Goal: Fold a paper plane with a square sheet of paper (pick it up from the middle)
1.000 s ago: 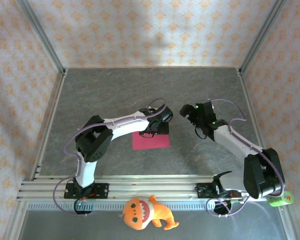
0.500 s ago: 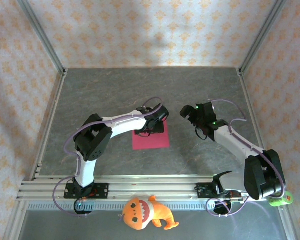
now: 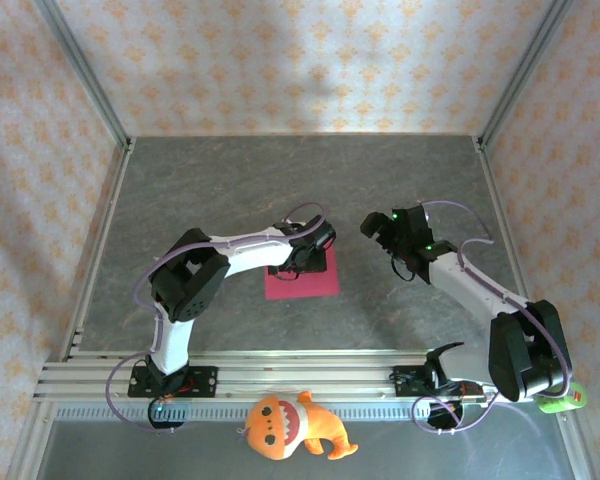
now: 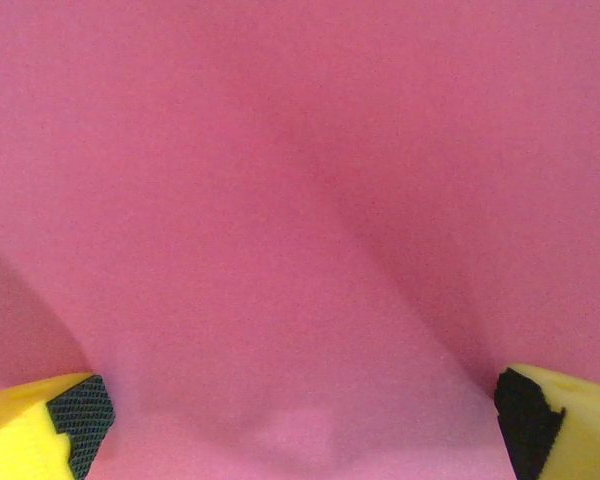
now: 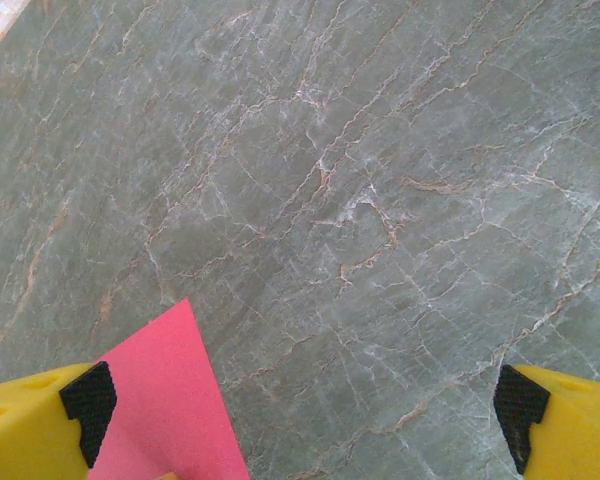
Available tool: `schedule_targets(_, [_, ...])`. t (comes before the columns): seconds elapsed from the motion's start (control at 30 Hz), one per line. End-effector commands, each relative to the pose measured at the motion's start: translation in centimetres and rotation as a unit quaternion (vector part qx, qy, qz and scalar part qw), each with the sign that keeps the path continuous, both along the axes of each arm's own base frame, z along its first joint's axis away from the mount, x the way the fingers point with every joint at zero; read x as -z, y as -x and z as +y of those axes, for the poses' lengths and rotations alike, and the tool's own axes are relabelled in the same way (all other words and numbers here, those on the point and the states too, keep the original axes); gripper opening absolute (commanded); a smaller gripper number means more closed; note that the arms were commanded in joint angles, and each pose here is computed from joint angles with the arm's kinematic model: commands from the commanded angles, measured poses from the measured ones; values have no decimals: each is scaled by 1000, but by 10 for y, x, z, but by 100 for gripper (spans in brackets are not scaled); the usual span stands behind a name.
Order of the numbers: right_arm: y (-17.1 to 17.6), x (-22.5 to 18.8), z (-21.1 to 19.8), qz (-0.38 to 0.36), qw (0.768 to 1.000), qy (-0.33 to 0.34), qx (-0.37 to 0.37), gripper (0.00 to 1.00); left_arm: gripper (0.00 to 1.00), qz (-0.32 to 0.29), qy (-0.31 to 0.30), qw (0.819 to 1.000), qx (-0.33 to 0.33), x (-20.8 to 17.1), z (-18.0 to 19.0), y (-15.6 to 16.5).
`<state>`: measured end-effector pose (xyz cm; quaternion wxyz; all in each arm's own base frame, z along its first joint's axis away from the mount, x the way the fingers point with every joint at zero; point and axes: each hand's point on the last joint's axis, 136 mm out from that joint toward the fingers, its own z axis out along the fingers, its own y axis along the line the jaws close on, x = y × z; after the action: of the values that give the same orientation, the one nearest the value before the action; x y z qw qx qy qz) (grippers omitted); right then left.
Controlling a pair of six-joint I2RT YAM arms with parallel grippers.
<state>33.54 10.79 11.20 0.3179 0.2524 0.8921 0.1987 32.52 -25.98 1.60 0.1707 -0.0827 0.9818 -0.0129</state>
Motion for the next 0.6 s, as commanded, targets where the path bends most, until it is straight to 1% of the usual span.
schedule_targets(0.0, [4,6,-3,11,1000,-5,10,100,99,52,-36,998,-2,36,19,24])
schedule_targets(0.27, [5,6,-3,15,1000,-10,14,100,99,57,-61,997,1,42,25,25])
schedule_targets(0.37, [7,7,-4,18,1000,-7,17,100,99,59,-58,997,7,45,22,25])
schedule_targets(0.57, [9,8,-7,19,1000,-6,24,100,96,64,-49,997,12,49,18,27])
